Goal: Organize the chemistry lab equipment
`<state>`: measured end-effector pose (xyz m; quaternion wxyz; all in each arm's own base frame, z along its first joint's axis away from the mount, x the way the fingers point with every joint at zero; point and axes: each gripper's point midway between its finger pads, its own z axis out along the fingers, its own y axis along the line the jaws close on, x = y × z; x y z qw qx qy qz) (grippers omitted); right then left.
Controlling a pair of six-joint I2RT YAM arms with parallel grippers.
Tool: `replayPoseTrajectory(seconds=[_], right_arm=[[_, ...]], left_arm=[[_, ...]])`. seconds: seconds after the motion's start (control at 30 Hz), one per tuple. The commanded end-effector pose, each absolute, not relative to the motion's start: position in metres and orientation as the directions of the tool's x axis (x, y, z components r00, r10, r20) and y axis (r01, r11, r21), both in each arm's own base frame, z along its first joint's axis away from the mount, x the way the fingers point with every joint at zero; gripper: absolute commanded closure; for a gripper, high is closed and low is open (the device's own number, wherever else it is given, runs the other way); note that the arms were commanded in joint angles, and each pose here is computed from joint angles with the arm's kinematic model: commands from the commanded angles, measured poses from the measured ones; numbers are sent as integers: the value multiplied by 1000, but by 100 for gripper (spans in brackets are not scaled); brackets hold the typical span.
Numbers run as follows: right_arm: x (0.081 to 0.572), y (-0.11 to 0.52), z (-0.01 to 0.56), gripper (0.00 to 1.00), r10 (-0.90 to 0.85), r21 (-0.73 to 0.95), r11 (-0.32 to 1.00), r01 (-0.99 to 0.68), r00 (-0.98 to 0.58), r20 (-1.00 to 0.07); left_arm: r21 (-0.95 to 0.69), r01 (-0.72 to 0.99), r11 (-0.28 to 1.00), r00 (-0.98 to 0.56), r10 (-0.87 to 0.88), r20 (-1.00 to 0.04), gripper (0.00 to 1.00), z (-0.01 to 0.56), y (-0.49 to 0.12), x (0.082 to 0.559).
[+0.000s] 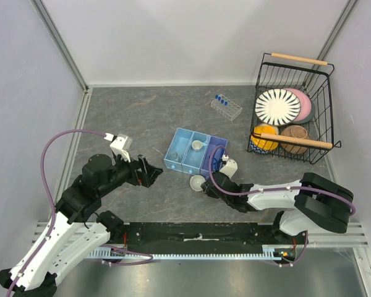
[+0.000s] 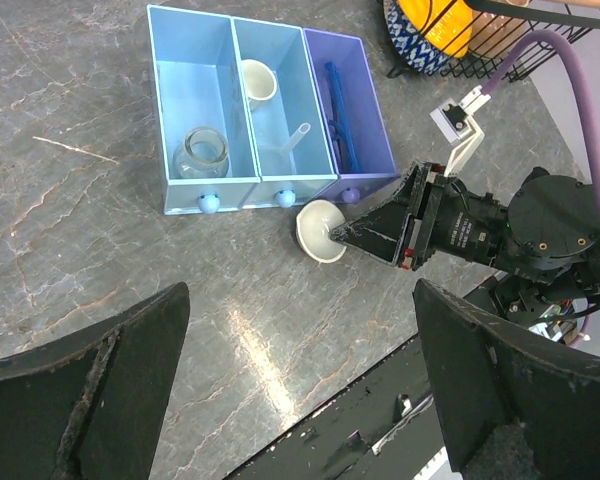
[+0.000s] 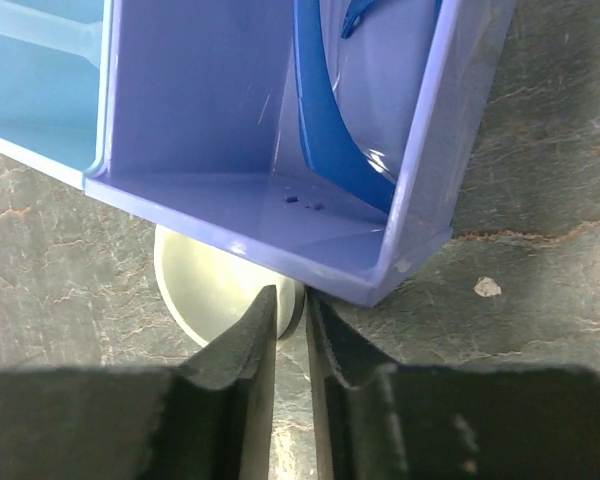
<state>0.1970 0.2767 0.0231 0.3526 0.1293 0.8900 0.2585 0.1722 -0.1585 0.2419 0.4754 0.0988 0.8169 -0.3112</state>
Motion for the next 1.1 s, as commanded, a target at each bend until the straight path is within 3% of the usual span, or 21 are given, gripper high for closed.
replayPoseTrajectory(seconds=[0.0,0.1,0.23,0.67,0.87,1.07], right_arm=[[210,286,39,85,459,580,813,57,-675,-578],[211,284,40,100,454,565,823,63,-670,-587],[208,289,46,100,426,555,831,36,-682,-594],[167,329,129,100,9,361,874,-326,-732,-682],[191,324,181,100,-74,224,893,-391,-617,-784],[235,331,187,100,-190,108,890,-443,-577,-795]], left_arm=[[-430,462,775,-522,-154,-839,0,251,-160,171],[-415,462,784,-509,-149,-848,0,255,-157,173],[-409,461,788,-504,-148,-851,0,259,-157,173],[-420,467,778,-504,-156,-849,0,261,-159,174],[-420,478,771,-498,-156,-853,0,265,-159,171],[-420,479,771,-496,-157,-854,0,266,-156,167]])
